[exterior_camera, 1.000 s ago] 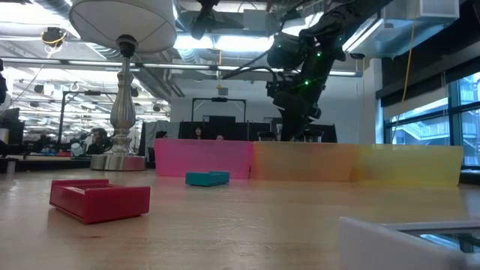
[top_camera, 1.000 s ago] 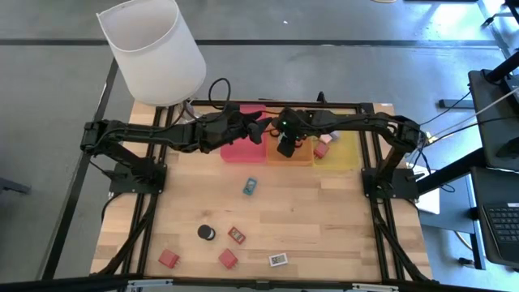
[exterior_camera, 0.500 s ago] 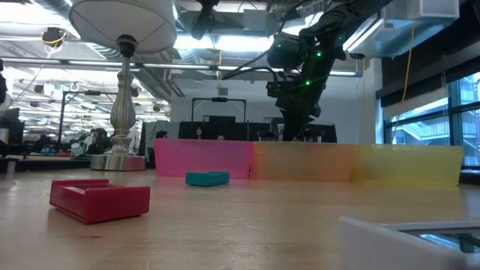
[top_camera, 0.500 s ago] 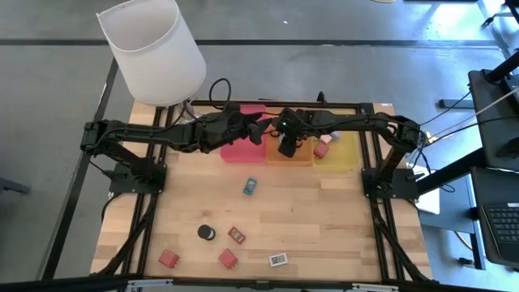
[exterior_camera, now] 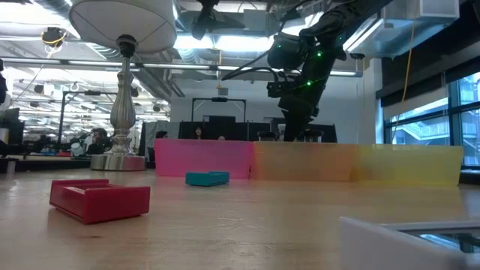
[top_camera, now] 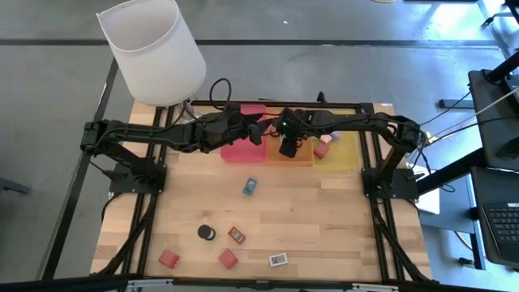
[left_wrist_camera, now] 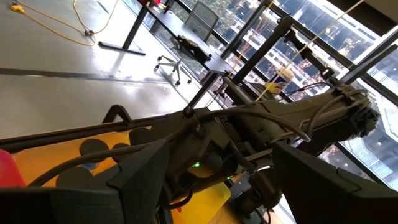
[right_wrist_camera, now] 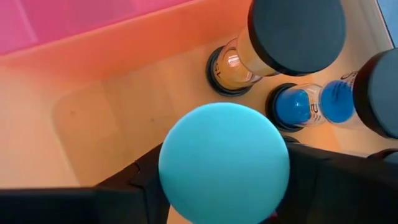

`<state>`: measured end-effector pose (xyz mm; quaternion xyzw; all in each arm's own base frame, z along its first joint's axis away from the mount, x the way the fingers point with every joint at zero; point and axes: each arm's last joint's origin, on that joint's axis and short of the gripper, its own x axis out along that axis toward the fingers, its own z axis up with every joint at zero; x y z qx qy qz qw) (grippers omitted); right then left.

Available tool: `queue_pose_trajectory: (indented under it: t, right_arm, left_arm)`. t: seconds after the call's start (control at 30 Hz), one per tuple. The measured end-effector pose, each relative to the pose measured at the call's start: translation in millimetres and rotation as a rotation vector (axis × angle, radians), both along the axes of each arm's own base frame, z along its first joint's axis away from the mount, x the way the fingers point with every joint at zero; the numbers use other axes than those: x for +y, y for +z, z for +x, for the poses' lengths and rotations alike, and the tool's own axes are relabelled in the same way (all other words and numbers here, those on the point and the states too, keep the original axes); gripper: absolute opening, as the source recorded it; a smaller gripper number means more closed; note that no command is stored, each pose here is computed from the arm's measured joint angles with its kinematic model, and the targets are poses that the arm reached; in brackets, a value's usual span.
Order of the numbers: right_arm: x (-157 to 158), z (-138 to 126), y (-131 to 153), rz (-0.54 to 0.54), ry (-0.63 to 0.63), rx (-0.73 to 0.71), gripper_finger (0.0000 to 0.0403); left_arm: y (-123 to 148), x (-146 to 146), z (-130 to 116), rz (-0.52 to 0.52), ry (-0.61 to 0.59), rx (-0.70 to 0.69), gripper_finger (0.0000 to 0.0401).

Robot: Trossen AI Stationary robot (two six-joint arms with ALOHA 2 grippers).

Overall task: Pick & Place Office items
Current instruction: Put the light blue hourglass into the orange bin

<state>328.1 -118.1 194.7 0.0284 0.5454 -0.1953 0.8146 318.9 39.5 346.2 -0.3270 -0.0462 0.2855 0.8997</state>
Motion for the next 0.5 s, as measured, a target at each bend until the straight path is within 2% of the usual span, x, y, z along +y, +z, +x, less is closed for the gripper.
queue_pose_trajectory:
  t: [0.3,0.5]
  right_arm:
    - [-0.6,1.3,0.8,-0.009,-0.001,-0.015,0.0242]
    - [-4.7,3.9,13.8,-0.111,-0.035,0.002,0.0278]
  left_arm:
    - [0.0,0.0,0.0,-0.013,0.002,-0.009,0.0283]
    - [0.0,-0.6,0.4,-0.018,-0.023,-0.01,0.0283]
